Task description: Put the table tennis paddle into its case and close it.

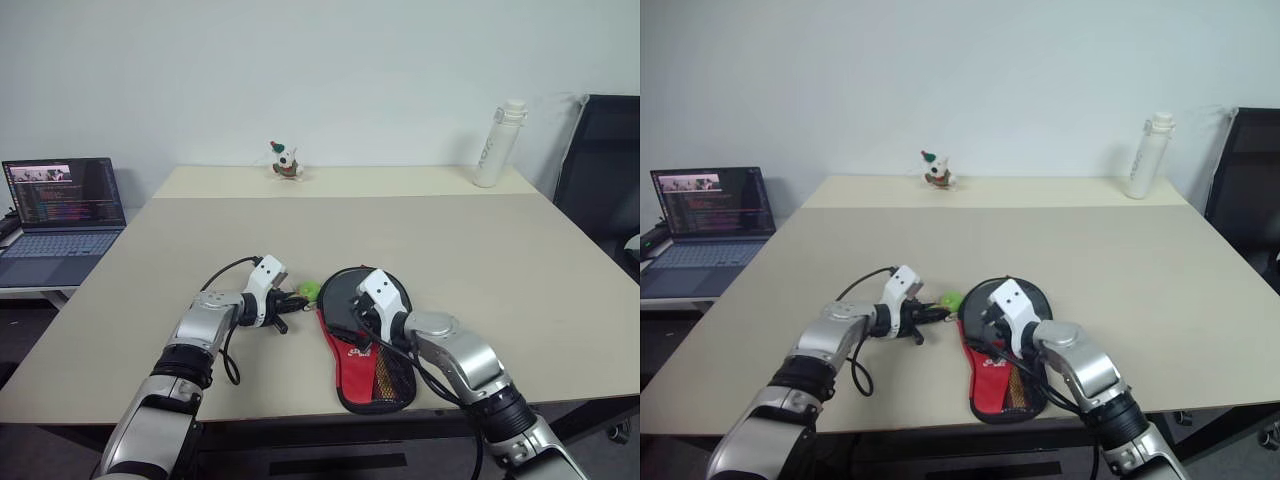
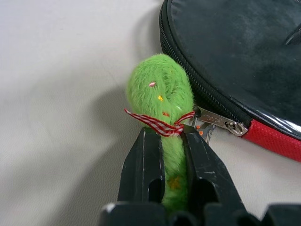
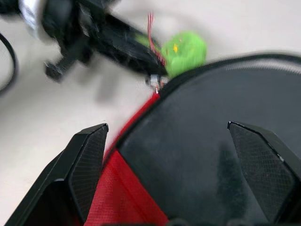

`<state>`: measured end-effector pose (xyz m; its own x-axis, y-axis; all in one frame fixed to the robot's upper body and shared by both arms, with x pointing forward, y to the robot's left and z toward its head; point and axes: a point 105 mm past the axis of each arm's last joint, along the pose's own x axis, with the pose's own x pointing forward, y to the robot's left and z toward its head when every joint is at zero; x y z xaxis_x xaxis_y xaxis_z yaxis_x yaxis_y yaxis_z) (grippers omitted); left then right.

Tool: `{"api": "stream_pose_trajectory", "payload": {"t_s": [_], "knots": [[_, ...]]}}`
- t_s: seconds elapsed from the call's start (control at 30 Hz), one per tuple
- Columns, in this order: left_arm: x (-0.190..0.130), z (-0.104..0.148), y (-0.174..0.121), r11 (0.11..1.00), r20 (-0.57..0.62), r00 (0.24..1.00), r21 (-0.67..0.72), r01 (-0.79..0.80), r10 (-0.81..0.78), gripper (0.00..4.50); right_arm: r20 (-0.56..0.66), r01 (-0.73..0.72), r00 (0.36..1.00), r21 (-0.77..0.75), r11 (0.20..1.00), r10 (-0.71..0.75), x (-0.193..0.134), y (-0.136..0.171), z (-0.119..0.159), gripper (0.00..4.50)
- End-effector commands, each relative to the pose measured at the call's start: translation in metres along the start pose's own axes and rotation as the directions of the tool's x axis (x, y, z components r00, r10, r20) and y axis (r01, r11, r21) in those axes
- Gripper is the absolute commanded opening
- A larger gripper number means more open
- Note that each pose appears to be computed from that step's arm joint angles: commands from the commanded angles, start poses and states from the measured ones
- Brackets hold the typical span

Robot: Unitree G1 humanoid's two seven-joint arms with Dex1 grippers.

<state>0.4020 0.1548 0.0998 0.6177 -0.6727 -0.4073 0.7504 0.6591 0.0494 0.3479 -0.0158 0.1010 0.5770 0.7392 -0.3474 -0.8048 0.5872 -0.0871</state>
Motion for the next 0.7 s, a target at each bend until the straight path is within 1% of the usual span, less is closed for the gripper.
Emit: {"api": "stream_pose_trajectory", "payload": {"t_s": [0.03, 0.13, 0.23, 0.37, 0.63, 0.7], "knots": [[0.000, 0.005, 0.004, 1.000, 0.010, 1.000, -0.003, -0.027, 0.027, 0.13, -0.036, -0.002, 0.999, -0.043, 0.999, 0.000, 0.004, 0.001, -0.010, 4.50], [0.002, 0.018, 0.012, 0.997, 0.040, 0.997, -0.011, -0.071, 0.071, 0.13, -0.074, 0.013, 0.997, -0.032, 0.999, -0.015, 0.004, -0.002, -0.023, 4.50], [0.009, 0.031, 0.027, 0.986, 0.048, 0.984, 0.008, -0.169, 0.169, 0.13, -0.109, 0.034, 0.993, -0.025, 0.999, -0.036, 0.004, -0.007, -0.035, 4.50], [0.018, 0.043, 0.037, 0.967, 0.049, 0.968, 0.055, -0.250, 0.247, 0.13, -0.123, 0.039, 0.992, -0.018, 0.999, -0.041, 0.004, -0.007, -0.040, 4.50], [0.035, 0.060, 0.040, 0.924, 0.036, 0.939, 0.165, -0.344, 0.342, 0.13, -0.143, 0.052, 0.988, 0.006, 0.999, -0.051, -0.001, -0.004, -0.047, 4.50], [0.042, 0.068, 0.038, 0.906, 0.043, 0.927, 0.198, -0.374, 0.373, 0.13, -0.153, 0.049, 0.987, 0.013, 0.999, -0.046, -0.003, -0.001, -0.050, 4.50]]}}
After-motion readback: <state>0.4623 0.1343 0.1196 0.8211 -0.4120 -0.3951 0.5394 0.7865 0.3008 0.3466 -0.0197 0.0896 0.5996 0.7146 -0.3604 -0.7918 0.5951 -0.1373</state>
